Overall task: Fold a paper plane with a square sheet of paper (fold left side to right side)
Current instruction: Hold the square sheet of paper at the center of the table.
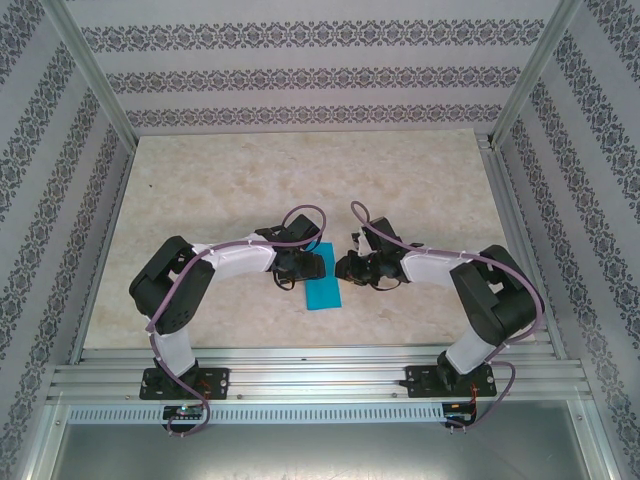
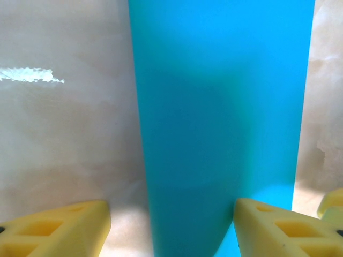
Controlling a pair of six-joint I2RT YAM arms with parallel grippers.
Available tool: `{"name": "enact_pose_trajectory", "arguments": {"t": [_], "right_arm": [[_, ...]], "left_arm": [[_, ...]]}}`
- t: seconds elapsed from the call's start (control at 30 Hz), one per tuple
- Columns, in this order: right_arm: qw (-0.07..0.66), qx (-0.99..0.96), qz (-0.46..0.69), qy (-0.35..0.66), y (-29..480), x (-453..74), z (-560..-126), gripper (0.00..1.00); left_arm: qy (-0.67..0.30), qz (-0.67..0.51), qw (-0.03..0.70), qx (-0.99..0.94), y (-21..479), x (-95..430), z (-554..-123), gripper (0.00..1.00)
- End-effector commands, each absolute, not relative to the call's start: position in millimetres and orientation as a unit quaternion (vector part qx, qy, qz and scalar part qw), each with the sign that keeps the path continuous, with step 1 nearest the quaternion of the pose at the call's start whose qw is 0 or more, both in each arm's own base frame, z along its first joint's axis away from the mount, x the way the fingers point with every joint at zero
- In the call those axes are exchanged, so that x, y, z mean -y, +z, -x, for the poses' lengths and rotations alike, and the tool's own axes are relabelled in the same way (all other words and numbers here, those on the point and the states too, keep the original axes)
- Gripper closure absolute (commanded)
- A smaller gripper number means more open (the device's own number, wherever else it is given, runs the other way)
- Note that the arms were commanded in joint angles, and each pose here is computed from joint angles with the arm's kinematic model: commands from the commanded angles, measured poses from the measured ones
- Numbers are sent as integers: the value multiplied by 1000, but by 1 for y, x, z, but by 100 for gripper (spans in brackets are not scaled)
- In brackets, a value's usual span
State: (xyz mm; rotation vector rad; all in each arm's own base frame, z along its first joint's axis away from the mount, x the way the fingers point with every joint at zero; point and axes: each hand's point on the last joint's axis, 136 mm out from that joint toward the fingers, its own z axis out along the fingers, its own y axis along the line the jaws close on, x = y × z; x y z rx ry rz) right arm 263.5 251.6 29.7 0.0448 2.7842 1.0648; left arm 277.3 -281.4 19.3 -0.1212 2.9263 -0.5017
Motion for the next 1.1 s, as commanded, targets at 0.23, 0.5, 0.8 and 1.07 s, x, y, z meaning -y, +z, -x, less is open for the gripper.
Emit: {"name": "enact_pose_trajectory", "arguments": {"t": [0.23, 0.5, 0.8, 1.07], "right_arm": [[75, -929, -7, 362, 26, -269, -267, 83], [50, -951, -11, 306, 3, -254, -259, 85], [40, -961, -11, 274, -8, -245, -255, 85], [35, -963, -13, 268, -13, -244, -255, 85]], "left_arm": [[-166, 13, 58, -984, -21, 294, -263, 34], [-169, 9, 62, -984, -15, 295, -265, 34], [-200, -14, 112, -973, 46, 298, -282, 29], [-234, -27, 159, -959, 96, 295, -288, 30]]}}
